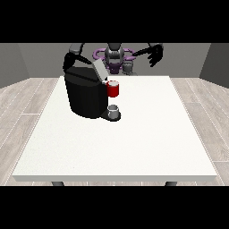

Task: Insert the coffee pod into the coffee machine and close the lid

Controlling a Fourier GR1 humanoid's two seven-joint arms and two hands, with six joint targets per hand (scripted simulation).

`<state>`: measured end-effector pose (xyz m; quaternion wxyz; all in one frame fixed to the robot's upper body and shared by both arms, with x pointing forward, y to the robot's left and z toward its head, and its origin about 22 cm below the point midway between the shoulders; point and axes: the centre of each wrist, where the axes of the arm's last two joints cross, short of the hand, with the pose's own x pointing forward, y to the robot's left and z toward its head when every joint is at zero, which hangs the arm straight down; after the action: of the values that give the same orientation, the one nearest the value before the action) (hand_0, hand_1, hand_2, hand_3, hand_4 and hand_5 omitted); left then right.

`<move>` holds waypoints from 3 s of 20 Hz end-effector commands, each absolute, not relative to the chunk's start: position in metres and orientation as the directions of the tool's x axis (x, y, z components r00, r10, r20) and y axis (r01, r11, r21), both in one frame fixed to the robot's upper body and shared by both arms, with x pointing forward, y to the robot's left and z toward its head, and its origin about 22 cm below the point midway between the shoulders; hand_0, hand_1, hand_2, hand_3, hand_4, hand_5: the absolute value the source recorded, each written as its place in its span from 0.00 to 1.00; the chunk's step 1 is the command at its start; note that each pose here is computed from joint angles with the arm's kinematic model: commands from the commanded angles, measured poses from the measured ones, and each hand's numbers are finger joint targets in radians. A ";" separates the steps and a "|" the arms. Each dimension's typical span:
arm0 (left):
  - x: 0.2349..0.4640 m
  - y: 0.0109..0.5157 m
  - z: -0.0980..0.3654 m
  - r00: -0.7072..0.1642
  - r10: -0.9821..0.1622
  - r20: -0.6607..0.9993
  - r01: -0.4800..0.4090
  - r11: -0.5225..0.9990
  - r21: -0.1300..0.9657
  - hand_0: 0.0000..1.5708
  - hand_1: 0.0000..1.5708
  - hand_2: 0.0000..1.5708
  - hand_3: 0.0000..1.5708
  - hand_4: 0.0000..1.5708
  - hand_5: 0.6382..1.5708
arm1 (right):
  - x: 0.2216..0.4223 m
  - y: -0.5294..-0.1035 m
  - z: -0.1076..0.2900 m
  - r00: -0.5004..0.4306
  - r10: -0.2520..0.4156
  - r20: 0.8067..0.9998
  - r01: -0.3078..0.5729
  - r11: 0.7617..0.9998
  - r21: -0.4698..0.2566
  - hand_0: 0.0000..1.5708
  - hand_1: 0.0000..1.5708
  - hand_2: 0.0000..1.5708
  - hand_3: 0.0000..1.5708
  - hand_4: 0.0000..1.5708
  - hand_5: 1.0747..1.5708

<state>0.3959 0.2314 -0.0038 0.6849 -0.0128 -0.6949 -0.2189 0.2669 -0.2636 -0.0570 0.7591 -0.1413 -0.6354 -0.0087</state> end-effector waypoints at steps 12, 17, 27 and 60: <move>0.319 0.231 -0.087 0.175 -0.091 0.980 0.313 0.949 0.032 0.00 0.00 0.00 0.00 0.23 1.00 | 0.309 -0.247 0.008 0.087 0.249 0.965 0.006 0.968 -0.250 0.00 0.00 0.00 0.00 0.05 1.00; 0.336 0.232 -0.047 0.070 -0.103 0.992 0.297 0.952 0.078 0.00 0.00 0.00 0.00 0.23 1.00 | 0.334 -0.286 0.051 0.054 0.173 0.983 0.029 0.984 -0.175 0.00 0.00 0.00 0.00 0.00 1.00; 0.340 0.222 -0.008 -0.084 -0.119 0.989 0.283 0.949 0.138 0.00 0.00 0.00 0.00 0.22 1.00 | 0.369 -0.280 0.065 0.033 0.039 0.999 0.070 0.997 -0.041 0.00 0.00 0.00 0.00 0.11 1.00; 0.313 0.256 0.045 -0.168 -0.152 0.974 0.191 0.964 0.183 0.00 0.00 0.00 0.00 0.24 1.00 | 0.423 -0.194 0.152 -0.163 0.228 0.960 -0.129 0.960 -0.250 0.00 0.00 0.00 0.00 0.07 1.00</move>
<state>0.3041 0.2567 0.0328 0.6517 -0.0082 -0.7468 -0.1322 0.4120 -0.2173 0.1111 0.6846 -0.0391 -0.7209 0.1006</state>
